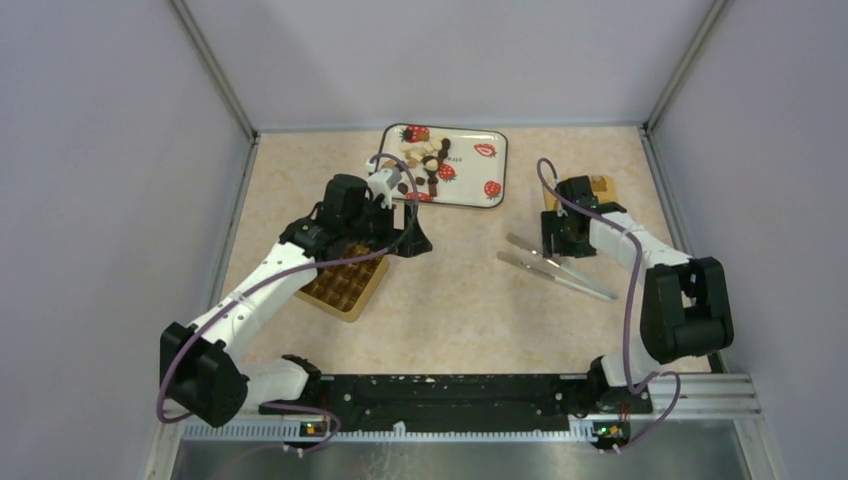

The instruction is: Pack the chocolate

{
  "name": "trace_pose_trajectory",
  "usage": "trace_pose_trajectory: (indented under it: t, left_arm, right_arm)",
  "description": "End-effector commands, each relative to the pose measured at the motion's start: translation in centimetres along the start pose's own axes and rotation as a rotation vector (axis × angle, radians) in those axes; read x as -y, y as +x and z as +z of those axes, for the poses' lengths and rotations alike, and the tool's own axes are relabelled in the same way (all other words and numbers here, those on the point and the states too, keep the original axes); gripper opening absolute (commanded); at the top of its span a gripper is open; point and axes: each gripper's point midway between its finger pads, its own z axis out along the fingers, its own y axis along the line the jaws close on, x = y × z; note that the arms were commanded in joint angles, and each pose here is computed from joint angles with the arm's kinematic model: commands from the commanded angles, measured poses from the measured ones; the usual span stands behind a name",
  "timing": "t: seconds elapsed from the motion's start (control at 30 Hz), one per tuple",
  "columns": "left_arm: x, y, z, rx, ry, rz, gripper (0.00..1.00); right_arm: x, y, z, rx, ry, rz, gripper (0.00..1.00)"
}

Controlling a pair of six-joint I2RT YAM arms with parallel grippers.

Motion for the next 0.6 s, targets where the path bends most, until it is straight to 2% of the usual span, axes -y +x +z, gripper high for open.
trace_pose_trajectory:
  t: [0.0, 0.27, 0.4, 0.57]
  left_arm:
    - [0.6, -0.7, 0.0, 0.017, 0.024, 0.033, 0.99]
    - [0.4, -1.1, -0.1, 0.041, 0.004, 0.038, 0.99]
    - [0.4, -1.4, -0.2, 0.051, 0.001, 0.051, 0.99]
    - [-0.1, -1.2, -0.2, 0.048, -0.017, 0.058, 0.99]
  right_arm:
    - [0.6, -0.2, 1.6, -0.010, 0.000, 0.042, 0.63]
    - [0.6, 0.6, 2.7, -0.058, 0.006, 0.035, 0.45]
    - [0.3, 1.3, 2.9, -0.084, -0.009, 0.030, 0.43]
    - [-0.1, 1.8, 2.7, -0.101, -0.037, 0.032, 0.29]
